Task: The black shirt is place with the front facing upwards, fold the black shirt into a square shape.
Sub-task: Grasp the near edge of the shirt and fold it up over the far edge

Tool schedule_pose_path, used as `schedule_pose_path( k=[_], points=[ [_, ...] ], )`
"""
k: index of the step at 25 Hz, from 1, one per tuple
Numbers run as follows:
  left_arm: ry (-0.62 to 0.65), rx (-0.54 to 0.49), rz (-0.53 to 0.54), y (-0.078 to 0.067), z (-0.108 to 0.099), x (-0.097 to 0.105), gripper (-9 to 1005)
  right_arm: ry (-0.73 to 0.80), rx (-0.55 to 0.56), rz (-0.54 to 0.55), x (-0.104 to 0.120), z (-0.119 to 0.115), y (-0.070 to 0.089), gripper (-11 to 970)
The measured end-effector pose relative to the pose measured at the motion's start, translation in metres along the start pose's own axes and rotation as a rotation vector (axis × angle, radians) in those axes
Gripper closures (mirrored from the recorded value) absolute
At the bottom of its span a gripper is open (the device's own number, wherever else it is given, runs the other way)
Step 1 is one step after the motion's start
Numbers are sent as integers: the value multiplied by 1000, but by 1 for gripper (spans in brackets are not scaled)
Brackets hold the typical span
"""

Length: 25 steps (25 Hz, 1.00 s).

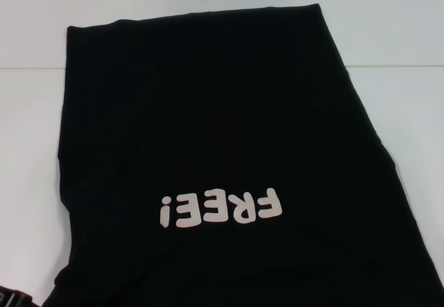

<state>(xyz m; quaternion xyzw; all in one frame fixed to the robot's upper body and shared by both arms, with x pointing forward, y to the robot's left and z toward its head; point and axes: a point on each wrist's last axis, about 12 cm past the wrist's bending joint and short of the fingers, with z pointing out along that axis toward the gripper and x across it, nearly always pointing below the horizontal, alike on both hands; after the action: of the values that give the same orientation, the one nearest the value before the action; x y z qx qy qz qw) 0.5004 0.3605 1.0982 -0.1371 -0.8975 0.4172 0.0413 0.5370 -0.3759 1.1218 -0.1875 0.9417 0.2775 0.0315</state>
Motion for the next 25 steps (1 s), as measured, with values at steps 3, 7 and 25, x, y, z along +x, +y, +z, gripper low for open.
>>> schedule_pose_path(
  k=[3,7,25],
  points=[
    [-13,-1,1,1,0,-1,963,-26,33,57,-6,-4,-1,807],
    [-24,1,5,1,0,-1,963,8,12,83,-12,-2,7,773],
    [-46,-7,11,2,4,-3,963,63,-11,79,-4,19,11,304]
  ],
)
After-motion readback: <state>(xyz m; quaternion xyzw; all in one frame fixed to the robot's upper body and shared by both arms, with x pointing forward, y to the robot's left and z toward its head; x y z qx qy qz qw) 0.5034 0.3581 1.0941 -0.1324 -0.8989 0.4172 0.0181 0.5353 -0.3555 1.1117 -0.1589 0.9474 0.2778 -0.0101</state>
